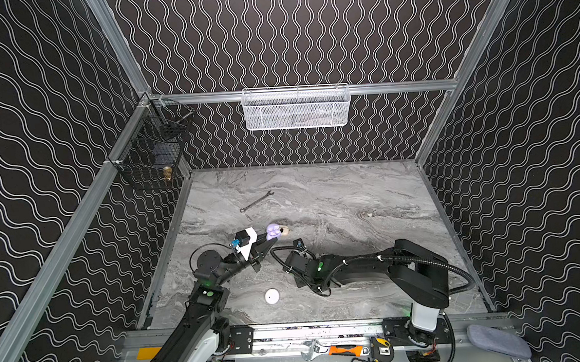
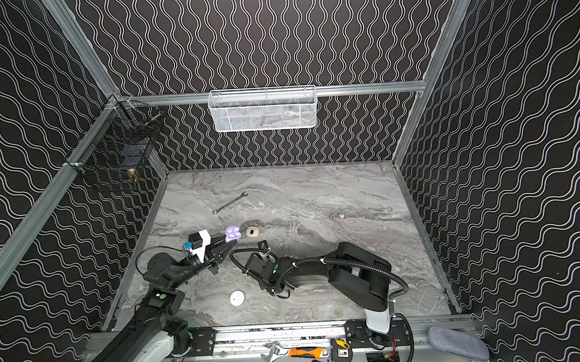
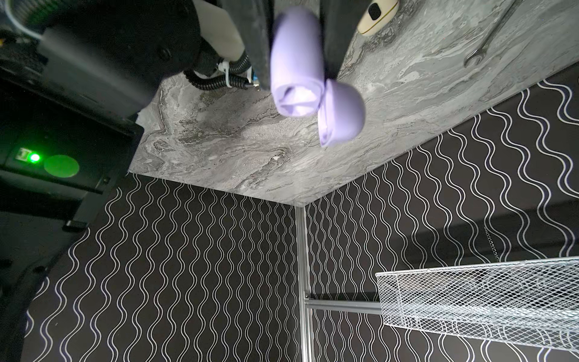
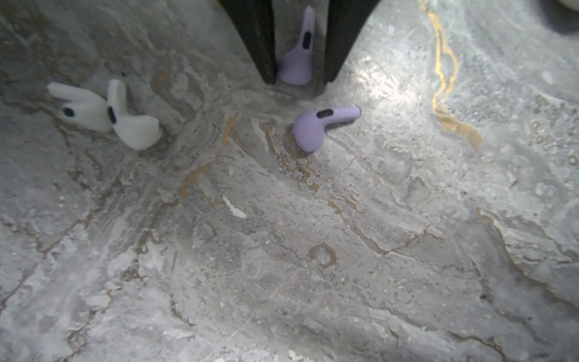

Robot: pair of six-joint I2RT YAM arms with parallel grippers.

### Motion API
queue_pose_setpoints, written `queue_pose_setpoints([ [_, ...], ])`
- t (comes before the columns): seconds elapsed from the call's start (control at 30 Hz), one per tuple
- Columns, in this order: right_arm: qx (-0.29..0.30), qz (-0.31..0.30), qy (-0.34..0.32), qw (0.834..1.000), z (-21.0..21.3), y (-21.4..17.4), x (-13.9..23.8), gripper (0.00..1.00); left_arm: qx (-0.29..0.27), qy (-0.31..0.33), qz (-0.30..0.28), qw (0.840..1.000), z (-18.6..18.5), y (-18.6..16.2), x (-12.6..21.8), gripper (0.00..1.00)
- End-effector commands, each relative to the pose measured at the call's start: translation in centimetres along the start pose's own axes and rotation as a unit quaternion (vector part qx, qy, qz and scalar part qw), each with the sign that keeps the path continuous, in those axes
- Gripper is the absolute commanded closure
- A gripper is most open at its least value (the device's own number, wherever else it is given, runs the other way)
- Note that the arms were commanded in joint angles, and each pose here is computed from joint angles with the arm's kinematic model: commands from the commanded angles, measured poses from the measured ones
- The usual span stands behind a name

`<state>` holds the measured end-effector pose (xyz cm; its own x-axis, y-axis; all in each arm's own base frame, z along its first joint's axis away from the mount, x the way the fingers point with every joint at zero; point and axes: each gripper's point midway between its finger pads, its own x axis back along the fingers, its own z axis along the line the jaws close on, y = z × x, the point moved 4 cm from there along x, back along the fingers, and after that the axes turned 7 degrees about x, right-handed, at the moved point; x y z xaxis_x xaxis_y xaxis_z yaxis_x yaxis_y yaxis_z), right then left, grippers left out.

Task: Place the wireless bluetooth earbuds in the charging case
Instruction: 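Lower the right gripper onto the nearer lilac earbud and close it, then lift the lilac earbud and carry it to the case in the left gripper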

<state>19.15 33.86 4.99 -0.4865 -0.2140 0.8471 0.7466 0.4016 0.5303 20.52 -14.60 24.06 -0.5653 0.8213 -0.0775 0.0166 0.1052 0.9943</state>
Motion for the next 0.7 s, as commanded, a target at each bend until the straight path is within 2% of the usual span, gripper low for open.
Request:
queue_pose_setpoints([
  [0.0, -0.007, 0.004, -0.006, 1.000, -0.3, -0.4, -0.1, 0.68, -0.009, -0.006, -0.009, 1.000, -0.2, 0.7, 0.0, 1.00],
  [0.4, -0.009, 0.002, -0.012, 1.000, -0.5, -0.5, -0.2, 0.82, -0.010, -0.008, -0.010, 1.000, -0.2, 0.8, 0.0, 1.00],
  [0.67, -0.029, -0.028, -0.008, 0.999, -0.7, 0.7, 0.9, 0.85, -0.013, -0.011, -0.012, 1.000, -0.4, 0.8, 0.0, 1.00],
])
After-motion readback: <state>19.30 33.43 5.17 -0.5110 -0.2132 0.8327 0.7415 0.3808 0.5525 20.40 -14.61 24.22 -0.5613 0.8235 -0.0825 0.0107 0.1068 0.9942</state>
